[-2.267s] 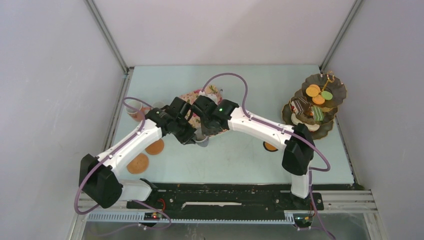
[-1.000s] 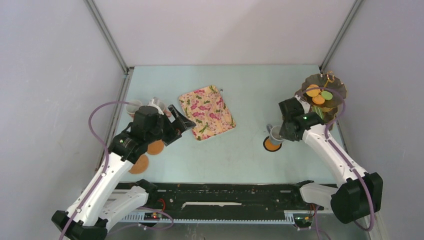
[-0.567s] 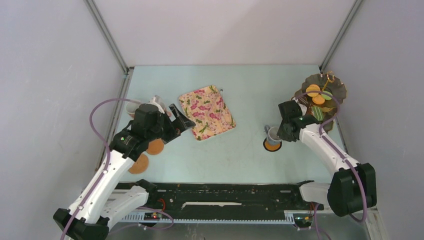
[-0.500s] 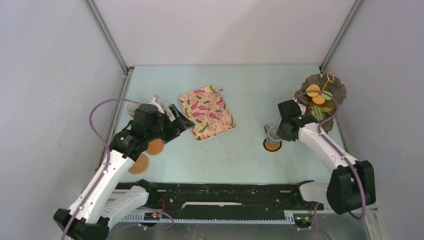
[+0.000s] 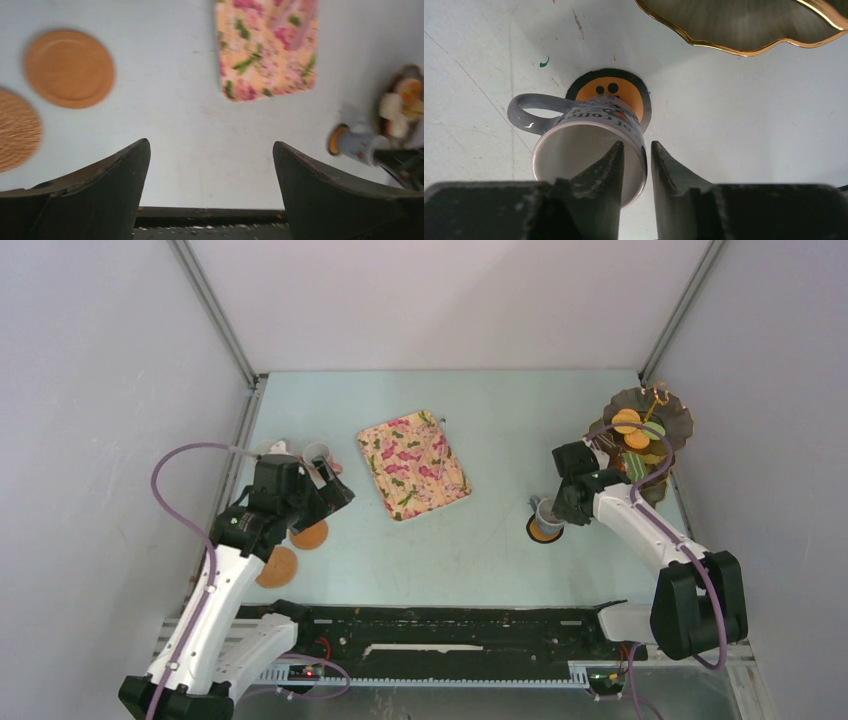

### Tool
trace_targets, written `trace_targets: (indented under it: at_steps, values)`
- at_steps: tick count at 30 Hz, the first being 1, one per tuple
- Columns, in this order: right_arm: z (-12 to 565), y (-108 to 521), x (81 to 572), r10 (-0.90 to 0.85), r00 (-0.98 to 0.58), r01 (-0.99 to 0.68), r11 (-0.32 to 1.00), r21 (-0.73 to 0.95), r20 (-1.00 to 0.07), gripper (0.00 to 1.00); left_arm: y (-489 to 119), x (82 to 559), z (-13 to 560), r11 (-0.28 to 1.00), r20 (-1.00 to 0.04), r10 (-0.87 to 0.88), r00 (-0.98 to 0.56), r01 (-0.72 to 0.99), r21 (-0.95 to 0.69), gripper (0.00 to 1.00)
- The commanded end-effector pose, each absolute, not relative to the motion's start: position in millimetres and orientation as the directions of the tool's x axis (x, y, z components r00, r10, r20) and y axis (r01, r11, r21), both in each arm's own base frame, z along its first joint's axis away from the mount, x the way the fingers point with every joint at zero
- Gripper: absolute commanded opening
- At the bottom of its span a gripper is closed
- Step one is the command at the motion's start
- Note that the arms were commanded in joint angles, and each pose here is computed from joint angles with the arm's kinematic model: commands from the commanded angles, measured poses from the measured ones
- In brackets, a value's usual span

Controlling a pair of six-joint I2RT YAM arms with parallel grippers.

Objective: Serve the afternoon tea
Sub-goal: Place the cup on the coaster, then move the coaster to the center of the board.

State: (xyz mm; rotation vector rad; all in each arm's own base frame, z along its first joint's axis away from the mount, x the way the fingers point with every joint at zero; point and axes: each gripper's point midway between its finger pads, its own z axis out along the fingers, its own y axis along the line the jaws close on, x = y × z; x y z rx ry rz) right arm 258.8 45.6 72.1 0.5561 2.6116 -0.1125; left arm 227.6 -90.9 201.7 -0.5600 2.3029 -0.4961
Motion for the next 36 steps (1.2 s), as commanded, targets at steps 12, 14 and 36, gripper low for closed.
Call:
trace_targets:
  at_steps: [12, 14, 36]
  values:
    - [173.9, 64.1, 261.6, 0.208, -0.749, 0.188, 0.977, 0.099, -0.630, 0.62, 52.7, 222.0, 104.8, 0.572, -0.590, -0.720, -0.367, -0.795, -0.204, 0.84]
    - [186.3, 68.4, 260.6, 0.187, -0.741, 0.156, 0.982, 0.106, -0.645, 0.62, 60.0, 232.6, 95.0, 0.529, -0.564, -0.757, -0.329, -0.815, -0.235, 0.75]
    - [203.8, 99.9, 258.6, 0.101, -0.732, 0.005, 0.990, 0.144, -0.673, 0.60, 47.8, 253.2, 14.2, 0.447, -0.405, -0.859, -0.313, -0.845, -0.295, 0.62]
